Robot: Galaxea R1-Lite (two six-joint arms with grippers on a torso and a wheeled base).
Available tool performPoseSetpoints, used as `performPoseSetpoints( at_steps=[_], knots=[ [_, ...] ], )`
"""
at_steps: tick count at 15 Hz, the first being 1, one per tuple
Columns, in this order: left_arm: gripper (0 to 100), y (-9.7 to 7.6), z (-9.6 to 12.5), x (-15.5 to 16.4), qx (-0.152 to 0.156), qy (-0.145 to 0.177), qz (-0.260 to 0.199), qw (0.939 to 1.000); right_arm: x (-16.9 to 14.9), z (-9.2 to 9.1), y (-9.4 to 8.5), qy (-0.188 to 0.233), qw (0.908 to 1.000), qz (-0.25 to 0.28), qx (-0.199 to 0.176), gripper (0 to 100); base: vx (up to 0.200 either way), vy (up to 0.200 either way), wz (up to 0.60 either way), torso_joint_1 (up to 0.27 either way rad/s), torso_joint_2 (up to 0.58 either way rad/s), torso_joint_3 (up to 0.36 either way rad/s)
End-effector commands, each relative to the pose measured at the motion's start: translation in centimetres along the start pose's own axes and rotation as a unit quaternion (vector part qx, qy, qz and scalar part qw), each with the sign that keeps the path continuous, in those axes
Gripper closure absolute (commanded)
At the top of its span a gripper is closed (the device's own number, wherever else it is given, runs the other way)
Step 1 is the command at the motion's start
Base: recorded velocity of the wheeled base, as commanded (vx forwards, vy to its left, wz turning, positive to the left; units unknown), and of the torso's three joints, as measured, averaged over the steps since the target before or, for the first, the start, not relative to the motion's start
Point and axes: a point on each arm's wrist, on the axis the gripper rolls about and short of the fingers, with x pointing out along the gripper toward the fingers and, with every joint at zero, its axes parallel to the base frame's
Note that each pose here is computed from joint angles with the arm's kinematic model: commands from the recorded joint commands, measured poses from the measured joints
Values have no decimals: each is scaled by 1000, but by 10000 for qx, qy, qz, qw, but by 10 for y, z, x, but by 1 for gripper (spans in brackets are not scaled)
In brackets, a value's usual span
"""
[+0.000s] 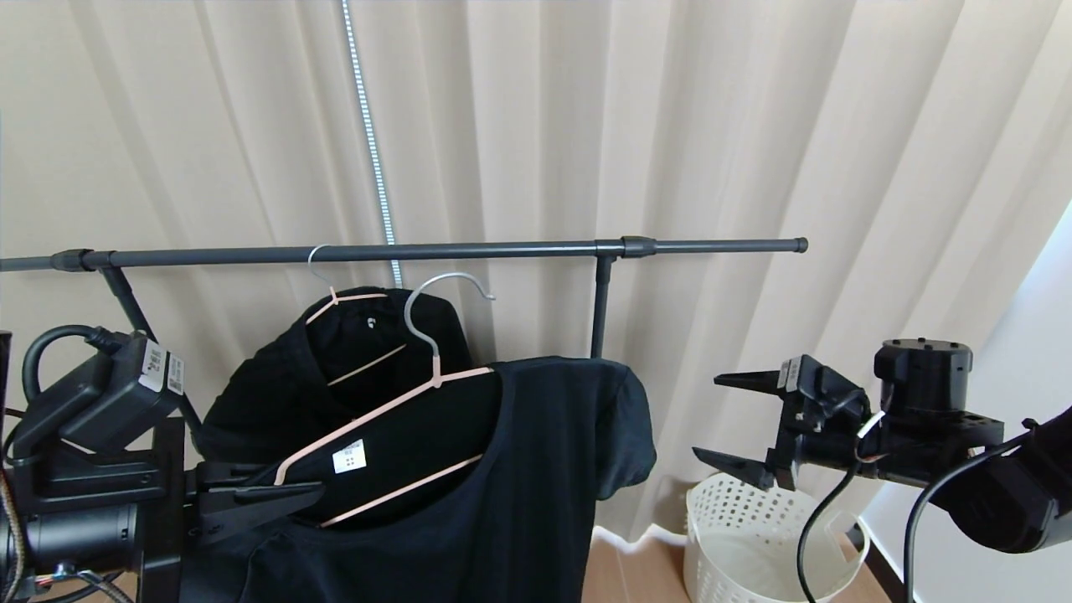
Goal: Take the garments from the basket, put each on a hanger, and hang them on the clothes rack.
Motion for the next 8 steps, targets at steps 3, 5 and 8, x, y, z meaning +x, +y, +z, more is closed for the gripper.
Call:
performPoseSetpoints(
  at_steps=[3,5,8],
  knots=[
    [100,-5,-8,4,41,109,-160,9998,-33,58,13,-193,9991,382,9,0,0,0,0,0,0,0],
    [100,-8,-12,11,92,203,-365,9991,-33,81,15,-206,9968,763,86,0,0,0,0,0,0,0],
    [100,-11,-14,16,150,273,-526,9981,-26,99,23,-350,9929,1140,-35,0,0,0,0,0,0,0]
  ],
)
